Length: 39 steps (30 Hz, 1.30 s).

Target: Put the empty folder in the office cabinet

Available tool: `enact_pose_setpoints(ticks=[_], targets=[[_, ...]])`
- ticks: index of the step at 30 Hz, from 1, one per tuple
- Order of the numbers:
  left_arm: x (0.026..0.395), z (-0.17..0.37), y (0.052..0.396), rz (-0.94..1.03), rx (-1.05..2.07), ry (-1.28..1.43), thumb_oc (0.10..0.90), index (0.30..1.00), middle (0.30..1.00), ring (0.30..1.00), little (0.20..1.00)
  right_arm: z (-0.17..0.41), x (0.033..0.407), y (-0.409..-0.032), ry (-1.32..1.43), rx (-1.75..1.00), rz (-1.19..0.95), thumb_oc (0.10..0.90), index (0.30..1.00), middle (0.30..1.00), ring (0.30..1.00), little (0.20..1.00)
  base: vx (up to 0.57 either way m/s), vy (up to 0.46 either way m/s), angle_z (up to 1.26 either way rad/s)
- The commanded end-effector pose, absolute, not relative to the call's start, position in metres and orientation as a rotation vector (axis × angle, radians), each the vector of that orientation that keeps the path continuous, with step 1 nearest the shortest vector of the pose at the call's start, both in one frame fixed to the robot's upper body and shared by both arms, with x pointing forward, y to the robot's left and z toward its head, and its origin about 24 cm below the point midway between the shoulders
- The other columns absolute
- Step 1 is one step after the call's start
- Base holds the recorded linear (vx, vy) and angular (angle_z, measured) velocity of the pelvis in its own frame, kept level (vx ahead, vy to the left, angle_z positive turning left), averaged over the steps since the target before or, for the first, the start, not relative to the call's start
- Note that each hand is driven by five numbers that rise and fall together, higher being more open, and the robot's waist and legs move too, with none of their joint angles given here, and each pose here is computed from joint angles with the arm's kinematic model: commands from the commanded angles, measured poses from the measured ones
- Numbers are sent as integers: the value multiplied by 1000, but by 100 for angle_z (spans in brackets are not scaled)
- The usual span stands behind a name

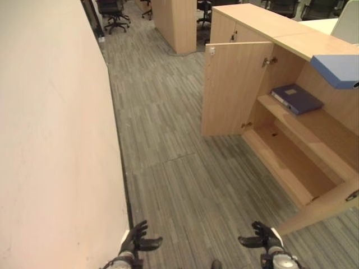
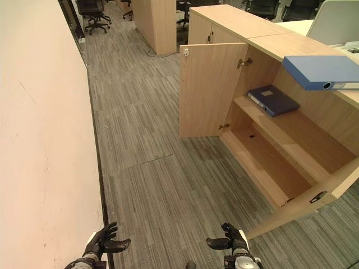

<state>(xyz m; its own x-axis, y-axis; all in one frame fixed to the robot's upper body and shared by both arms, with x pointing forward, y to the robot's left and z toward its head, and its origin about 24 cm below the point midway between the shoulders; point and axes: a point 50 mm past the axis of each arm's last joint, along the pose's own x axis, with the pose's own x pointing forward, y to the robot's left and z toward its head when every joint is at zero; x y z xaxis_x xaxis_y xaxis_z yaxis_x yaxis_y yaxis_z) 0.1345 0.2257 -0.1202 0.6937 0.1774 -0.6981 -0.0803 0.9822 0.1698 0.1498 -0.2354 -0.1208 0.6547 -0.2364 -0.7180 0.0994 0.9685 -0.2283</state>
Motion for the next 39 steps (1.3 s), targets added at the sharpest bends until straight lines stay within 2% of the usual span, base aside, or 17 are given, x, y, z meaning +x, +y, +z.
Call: enact_pose_setpoints(ticks=[1, 39], targets=[[171, -93, 240, 139, 160, 611, 800, 900, 900, 900, 900, -104, 180, -242, 715, -212, -190, 800, 900, 900, 900, 900, 0, 0, 0], [167, -101, 233, 104, 189, 655, 800, 900, 900, 900, 900, -107, 177, -240, 734, -217, -171, 800, 900, 900, 900, 900, 0, 0, 0]])
